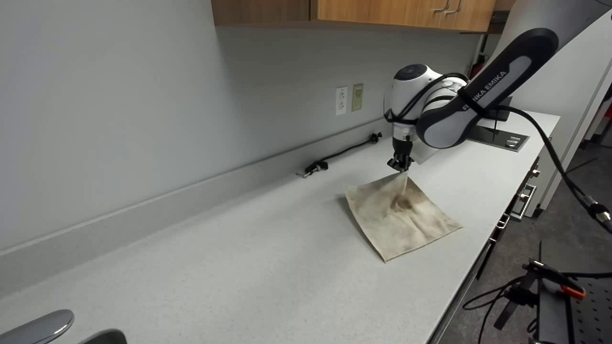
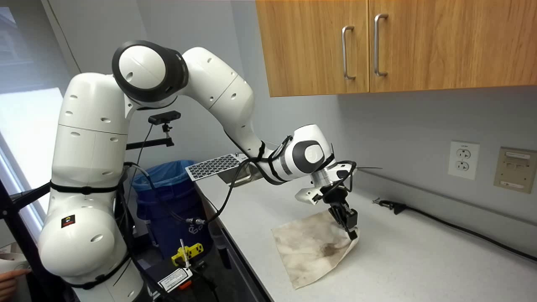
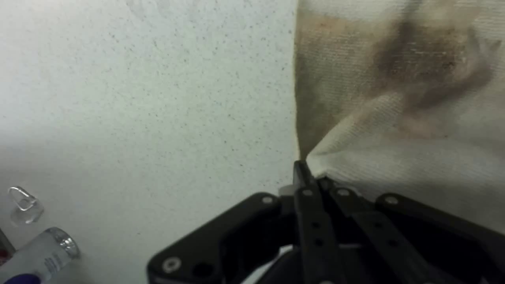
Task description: Spread the towel out on the counter
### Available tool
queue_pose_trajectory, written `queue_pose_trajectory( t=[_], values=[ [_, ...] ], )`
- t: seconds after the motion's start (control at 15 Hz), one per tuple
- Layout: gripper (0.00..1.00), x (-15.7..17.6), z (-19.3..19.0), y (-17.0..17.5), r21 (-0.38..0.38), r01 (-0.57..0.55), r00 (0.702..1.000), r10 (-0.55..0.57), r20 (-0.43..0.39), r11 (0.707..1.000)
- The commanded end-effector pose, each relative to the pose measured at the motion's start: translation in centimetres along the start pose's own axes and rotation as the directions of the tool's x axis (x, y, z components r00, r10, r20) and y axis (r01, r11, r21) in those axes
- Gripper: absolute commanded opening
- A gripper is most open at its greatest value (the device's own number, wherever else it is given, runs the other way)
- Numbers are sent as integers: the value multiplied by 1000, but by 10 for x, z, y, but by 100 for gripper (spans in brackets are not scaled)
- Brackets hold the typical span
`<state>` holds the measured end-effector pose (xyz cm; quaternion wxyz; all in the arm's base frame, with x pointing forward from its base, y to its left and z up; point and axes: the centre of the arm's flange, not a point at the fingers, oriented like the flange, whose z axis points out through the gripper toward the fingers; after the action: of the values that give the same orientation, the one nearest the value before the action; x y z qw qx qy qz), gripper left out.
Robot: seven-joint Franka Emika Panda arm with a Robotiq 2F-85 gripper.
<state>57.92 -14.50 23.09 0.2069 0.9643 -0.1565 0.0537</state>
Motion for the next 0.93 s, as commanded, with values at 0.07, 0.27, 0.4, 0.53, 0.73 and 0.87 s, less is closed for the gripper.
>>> queue_pose_trajectory(
  t=[0.07,0.27,0.4,0.53,0.73,0.87],
  values=[
    [1,-2,22,1,-49,-72,997,73,4,996],
    [36,-2,30,-6,-46,-90,996,91,23,995],
    [52,-3,32,-10,-44,-84,996,85,27,995],
    [67,-5,31,-14,-47,-80,996,81,24,996],
    [89,-6,26,-17,-42,-82,997,82,-11,996],
    [100,-4,20,-20,-40,-84,995,82,-49,996]
  ],
)
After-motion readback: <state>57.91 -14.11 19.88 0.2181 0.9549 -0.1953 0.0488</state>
